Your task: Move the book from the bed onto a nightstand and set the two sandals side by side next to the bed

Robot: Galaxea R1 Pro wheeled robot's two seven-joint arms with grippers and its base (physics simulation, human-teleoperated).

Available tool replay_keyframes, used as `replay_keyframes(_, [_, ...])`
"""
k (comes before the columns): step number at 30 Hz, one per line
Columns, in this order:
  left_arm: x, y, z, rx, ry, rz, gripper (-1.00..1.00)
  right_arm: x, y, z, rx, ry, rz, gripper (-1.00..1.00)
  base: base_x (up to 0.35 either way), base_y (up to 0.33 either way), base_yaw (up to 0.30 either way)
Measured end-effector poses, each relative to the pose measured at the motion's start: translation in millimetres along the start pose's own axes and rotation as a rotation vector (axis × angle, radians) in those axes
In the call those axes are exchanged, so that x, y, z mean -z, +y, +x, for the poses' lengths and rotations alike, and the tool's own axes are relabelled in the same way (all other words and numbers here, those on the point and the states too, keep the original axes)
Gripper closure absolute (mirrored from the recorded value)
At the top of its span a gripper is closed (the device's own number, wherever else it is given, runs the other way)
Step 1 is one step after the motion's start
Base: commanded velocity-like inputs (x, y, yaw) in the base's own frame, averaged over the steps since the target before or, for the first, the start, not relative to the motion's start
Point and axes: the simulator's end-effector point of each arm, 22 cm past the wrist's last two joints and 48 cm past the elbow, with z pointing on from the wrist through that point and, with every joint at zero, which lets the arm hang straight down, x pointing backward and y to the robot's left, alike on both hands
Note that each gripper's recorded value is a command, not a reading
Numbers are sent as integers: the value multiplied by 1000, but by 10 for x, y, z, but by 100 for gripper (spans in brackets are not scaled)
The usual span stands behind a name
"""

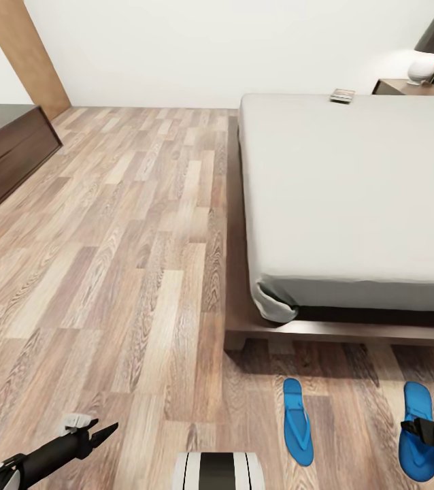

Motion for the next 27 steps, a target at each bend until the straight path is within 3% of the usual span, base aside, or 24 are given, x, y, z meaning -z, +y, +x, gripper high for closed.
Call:
replay_keyframes(8, [-6,-8,3,0,0,1,-100,-9,-20,19,6,5,16,100,0,269,0])
replay_keyframes(13, [-8,-9,3,-1,0,2,-100,-7,-250,56,49,17,138,100,0,142,0])
replay_keyframes(17, [-8,-10,2,-1,-1,2,-100,-108,-112,205,90,37,207,100,0,19,0])
replay_keyframes(27, [-12,-19,12,-2,0,3,-100,-140,-35,185,113,16,212,100,22,1,0])
